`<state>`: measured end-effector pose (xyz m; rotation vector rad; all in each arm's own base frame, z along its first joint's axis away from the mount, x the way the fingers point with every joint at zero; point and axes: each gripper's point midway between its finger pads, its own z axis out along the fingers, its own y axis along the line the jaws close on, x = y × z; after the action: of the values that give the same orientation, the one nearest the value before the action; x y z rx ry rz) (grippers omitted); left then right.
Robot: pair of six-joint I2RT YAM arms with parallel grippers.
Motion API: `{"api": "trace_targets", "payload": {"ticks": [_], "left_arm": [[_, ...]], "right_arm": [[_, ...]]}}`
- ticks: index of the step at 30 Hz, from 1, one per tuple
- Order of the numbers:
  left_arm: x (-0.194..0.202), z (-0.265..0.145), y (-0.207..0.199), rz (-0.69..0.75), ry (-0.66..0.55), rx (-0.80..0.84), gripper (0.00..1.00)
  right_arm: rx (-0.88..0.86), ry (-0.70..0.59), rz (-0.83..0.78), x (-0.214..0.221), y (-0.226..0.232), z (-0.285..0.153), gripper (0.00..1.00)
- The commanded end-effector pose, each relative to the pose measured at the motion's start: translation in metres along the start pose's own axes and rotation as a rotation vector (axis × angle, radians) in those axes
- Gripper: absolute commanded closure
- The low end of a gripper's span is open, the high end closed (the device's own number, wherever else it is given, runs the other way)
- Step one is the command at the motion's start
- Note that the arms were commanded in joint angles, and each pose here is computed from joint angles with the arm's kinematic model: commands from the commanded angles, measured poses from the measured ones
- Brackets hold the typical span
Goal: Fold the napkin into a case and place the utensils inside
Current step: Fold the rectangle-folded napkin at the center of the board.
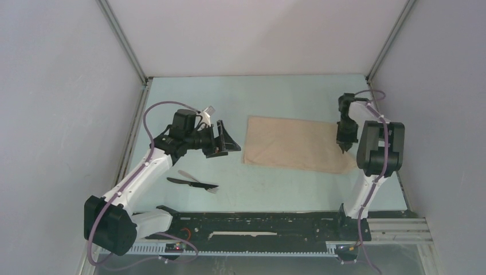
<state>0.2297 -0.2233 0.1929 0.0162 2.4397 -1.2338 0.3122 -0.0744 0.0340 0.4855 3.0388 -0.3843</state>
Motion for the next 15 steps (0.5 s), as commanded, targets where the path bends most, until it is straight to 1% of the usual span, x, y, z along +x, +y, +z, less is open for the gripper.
{"api": "trace_targets", "payload": {"ticks": [1,6,9,11,15], "left_arm": [[-0.006,-0.009,-0.012,0.027,-0.040,0.031,0.14],[-0.005,-0.013,-0.014,0.034,-0.052,0.035,0.14],[-0.005,-0.015,-0.014,0.035,-0.056,0.042,0.14],[-0.005,-0.018,-0.014,0.034,-0.062,0.045,0.14],[-0.006,-0.021,-0.013,0.031,-0.069,0.050,0.14]], "right_arm": [[0.000,-0.049,-0.112,-0.003,0.046,-0.033,1.00],[-0.097,-0.021,-0.243,0.009,0.130,-0.049,1.00],[-0.125,-0.007,-0.330,0.020,0.180,-0.059,1.00],[-0.164,-0.004,-0.364,0.025,0.211,-0.068,1.00],[-0.238,0.008,-0.425,0.040,0.260,-0.078,1.00]]}}
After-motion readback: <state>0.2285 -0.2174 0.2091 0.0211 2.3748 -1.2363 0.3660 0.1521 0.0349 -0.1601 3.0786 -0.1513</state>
